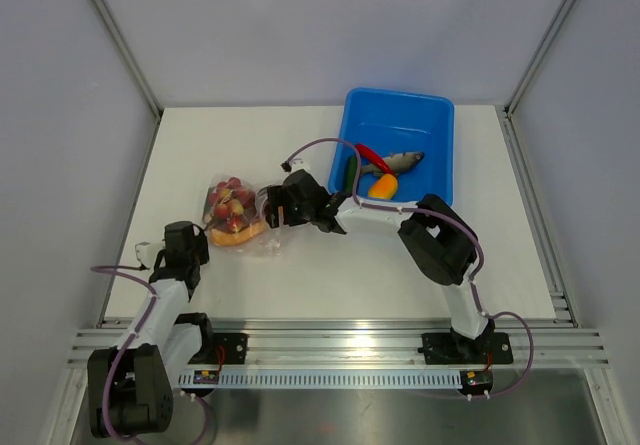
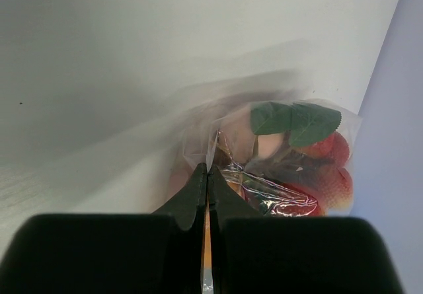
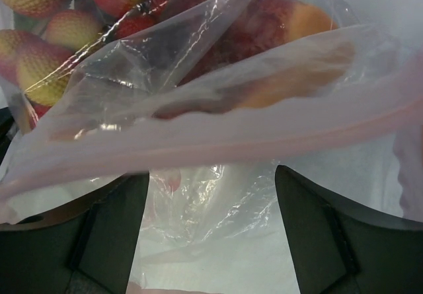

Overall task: Open the zip-top bag and remove the fake food
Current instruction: Adjust the zipper food storage bag at the center of the board.

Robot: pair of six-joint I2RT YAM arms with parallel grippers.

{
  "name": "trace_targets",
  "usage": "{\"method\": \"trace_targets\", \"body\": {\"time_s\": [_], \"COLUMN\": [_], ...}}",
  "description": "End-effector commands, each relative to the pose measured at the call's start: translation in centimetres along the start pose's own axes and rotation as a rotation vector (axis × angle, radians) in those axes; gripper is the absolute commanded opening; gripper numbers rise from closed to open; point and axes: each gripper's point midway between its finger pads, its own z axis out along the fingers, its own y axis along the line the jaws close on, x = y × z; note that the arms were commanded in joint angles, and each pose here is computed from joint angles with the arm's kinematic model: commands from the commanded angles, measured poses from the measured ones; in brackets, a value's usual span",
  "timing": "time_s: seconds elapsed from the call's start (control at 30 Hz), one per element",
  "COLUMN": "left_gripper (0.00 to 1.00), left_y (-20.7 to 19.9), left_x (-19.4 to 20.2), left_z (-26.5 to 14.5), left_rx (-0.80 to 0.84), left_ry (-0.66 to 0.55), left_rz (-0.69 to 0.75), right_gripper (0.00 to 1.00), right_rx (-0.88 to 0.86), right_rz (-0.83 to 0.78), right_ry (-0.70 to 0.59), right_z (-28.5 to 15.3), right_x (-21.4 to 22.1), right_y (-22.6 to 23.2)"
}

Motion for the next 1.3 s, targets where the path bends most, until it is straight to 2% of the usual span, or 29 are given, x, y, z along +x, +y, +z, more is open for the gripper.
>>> {"method": "trace_targets", "body": {"time_s": [0.0,0.43,0.57,0.77,1.0,1.1,1.27], "left_gripper": [0.0,0.0,0.0,0.02,0.03,0.03,0.04], "left_y": [-1.5,-1.3,-1.2,-1.5,-1.5,-1.6,-1.5], "left_x": [-0.9,-0.8,-1.0,-1.3,-1.3,-1.3,-1.4], "left_z": [-0.4,-0.2,-0.4,-0.7,-0.7,-0.7,-0.7], "left_rx": [0.024,-0.02,-0.014,0.004,0.006,0.008,0.006], "left_ry": [-0.044,-0.043,-0.05,-0.065,-0.066,-0.068,-0.072], "left_rz": [-0.018,0.021,0.012,-0.004,-0.001,0.001,-0.005], "right_gripper": [0.85,0.85,0.81,0.76,0.76,0.76,0.77], "right_rx": [-0.02,-0.029,-0.1,-0.263,-0.48,-0.52,-0.478], "right_rz": [0.037,0.092,0.107,0.085,0.068,0.063,0.071], "right_ry": [-0.06,-0.16,-0.226,-0.259,-0.329,-0.348,-0.35], "right_z": [1.1,1.2,-0.5,-2.9,-6.4,-7.6,-8.1], "right_x": [-1.9,-3.5,-5.1,-5.6,-6.3,-6.6,-6.9], "right_y": [1.6,0.3,1.0,3.6,6.6,7.3,6.7]}}
